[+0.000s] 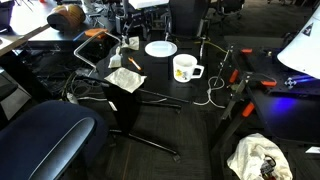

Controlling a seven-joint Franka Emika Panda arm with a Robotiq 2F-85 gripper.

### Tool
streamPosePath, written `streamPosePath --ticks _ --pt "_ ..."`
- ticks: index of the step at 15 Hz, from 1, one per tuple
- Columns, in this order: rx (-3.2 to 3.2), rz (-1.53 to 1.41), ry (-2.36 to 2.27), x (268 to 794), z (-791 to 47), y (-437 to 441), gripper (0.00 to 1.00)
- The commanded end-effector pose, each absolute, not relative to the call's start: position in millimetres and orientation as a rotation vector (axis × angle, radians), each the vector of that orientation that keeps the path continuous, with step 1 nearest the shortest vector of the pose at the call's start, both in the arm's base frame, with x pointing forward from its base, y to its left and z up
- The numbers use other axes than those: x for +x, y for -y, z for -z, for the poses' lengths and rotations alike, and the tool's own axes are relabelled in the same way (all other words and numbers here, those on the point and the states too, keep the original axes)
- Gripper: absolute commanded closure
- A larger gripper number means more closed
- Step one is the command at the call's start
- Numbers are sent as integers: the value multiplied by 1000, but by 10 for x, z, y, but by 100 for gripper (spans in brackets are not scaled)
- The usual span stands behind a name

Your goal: Put the marker in the mug

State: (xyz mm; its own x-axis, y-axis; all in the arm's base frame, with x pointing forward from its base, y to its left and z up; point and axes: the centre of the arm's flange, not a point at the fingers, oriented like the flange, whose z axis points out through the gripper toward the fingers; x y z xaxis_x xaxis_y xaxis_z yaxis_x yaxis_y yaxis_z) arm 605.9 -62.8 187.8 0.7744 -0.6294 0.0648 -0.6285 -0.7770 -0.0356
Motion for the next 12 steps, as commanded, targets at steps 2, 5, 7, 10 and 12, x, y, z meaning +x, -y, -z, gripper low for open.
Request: streamPosePath --ticks 2,5,7,10,12 --pt "-2883 143 -1181 6206 -1509 733 0" --pt "-2861 139 -1230 6235 -1342 806 0" --pt "-2847 131 -1253 6259 -1261 841 0" --pt "-2843 124 -1273 6312 -1176 862 0" --pt "-2844 119 -1276 6358 -1128 872 0"
